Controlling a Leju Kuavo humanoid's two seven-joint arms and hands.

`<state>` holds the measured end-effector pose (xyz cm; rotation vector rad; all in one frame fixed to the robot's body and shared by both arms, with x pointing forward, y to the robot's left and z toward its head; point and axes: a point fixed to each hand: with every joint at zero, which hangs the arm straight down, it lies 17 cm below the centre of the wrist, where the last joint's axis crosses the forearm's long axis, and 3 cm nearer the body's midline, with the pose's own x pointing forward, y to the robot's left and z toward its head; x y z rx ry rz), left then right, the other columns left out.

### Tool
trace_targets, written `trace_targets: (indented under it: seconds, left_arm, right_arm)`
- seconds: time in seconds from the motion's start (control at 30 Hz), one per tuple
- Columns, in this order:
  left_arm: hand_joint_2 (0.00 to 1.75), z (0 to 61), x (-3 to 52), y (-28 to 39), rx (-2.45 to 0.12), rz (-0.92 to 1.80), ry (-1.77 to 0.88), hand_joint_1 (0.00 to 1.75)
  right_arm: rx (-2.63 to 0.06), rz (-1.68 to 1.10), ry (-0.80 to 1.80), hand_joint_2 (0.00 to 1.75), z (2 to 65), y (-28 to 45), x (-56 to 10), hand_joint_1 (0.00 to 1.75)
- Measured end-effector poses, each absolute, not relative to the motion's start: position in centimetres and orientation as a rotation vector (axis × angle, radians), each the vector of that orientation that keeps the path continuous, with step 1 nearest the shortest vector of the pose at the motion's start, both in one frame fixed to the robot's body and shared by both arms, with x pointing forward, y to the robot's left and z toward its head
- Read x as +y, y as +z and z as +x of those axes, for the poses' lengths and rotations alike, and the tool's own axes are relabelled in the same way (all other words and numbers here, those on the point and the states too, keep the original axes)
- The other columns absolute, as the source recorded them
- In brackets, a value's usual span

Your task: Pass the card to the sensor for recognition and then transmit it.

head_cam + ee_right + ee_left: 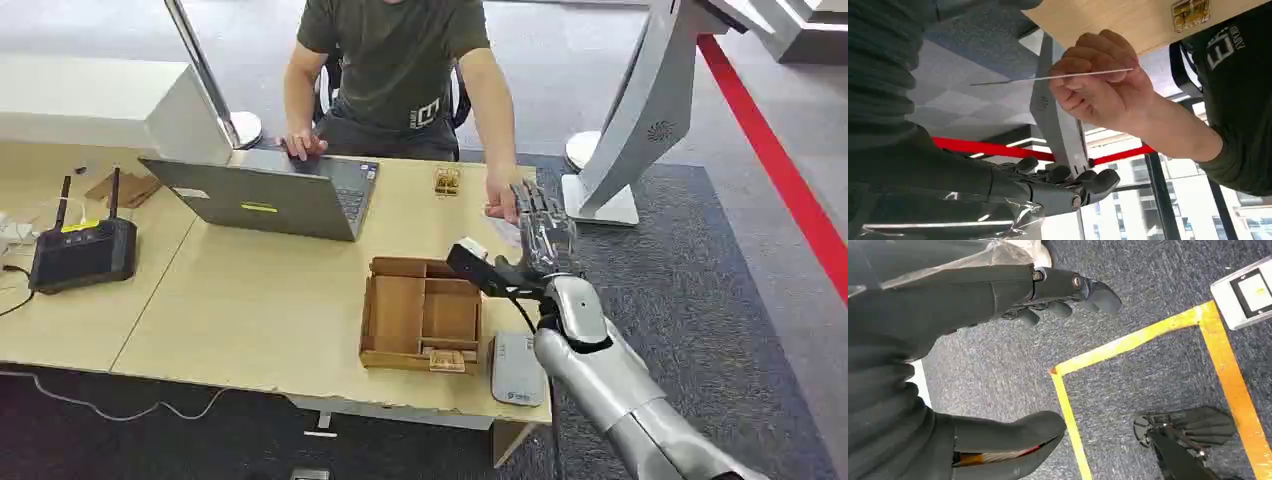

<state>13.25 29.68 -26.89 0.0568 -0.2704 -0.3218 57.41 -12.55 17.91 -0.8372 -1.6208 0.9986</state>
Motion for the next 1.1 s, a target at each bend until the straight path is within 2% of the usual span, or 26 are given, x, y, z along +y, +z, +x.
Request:
trace_targets:
  seconds: [0.03,0.07,0.13,0.4,0.8,1.1]
  left_arm:
    - [1.75,13.3,29.7,-26.9,-0.271,0.057,-0.324,0.0]
    - [1.75,13.3,29.7,-26.9,-0.271,0.057,-0.326,0.0]
    - [1.75,13.2,29.6,-26.9,-0.27,0.057,-0.327,0.0]
    - [1.75,13.3,29.5,-26.9,-0.27,0.056,-0.347,0.0]
    - [1.75,13.3,29.2,-26.9,-0.27,0.054,-0.359,0.0]
    - [1.75,13.0,29.2,-26.9,-0.267,0.055,-0.359,0.0]
  right_arm:
    - [-1.622,-0.84,0.997,1.75,57.4,17.8,-12.5,1.15]
    - [-1.625,-0.842,0.995,1.75,57.3,17.8,-12.3,1.52]
    - [-1.627,-0.849,0.993,1.75,57.4,17.8,-12.2,1.64]
    - [-1.617,-0.87,1.008,1.75,57.4,17.5,-11.9,1.75]
    - [-1.58,-0.88,1.043,1.75,57.4,16.7,-11.7,1.75]
    - [-1.665,-0.812,0.997,1.75,56.6,17.9,-10.7,1.75]
